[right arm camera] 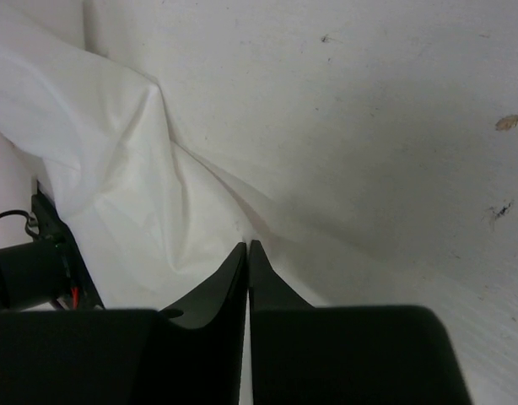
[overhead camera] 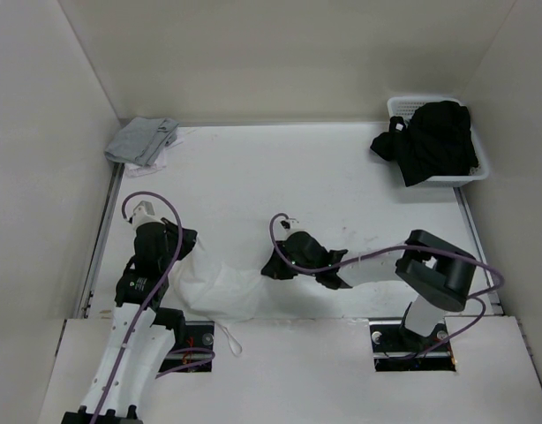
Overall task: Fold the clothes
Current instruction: Fold the tank top
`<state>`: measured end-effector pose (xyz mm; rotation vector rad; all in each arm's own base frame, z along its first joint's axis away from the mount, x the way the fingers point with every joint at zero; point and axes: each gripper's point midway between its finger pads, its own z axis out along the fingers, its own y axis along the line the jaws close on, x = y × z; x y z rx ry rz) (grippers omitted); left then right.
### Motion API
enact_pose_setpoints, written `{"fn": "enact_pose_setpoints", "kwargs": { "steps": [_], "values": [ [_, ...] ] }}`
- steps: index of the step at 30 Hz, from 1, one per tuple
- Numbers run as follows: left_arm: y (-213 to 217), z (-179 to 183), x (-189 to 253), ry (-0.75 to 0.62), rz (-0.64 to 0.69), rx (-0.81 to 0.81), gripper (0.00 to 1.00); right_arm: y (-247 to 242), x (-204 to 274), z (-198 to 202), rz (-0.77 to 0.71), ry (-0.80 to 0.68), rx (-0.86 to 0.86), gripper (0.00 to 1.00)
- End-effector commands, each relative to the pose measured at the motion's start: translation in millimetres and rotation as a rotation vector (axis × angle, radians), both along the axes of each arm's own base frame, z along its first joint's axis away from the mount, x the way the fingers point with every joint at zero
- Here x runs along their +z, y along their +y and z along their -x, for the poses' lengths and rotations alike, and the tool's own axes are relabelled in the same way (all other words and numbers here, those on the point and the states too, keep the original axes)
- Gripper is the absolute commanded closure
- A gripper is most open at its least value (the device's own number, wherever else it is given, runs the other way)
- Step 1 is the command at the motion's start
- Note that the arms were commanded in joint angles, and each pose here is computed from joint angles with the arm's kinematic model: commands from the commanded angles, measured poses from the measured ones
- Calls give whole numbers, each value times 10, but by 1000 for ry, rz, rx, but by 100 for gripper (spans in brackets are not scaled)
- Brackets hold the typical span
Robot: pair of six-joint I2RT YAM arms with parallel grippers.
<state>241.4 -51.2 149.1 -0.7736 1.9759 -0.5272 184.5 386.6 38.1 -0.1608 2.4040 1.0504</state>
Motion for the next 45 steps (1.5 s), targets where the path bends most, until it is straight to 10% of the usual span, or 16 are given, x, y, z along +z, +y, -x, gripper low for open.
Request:
{"fn": "enact_pose_setpoints", "kwargs": {
  "steps": [1,17,28,37,45],
  "values": [
    [4,-59,213,-81,-1,-6,98,5,481,-41,-121,-61,-29,97],
    [38,644,1916,-497,33,-32,98,-1475,2224,850,-226,-318,-159,98],
    [86,1176,1800,-455,12,-63,98,-1619,2766,1427,-329,-323,-62,97],
    [-71,663,814,-227,57,-74,98,-1365,1841,761,-168,-273,-149,99],
    [-241,-182,254,-151,107,-40,98,-1465,1314,-602,-41,-298,-296,98]
  ]
}}
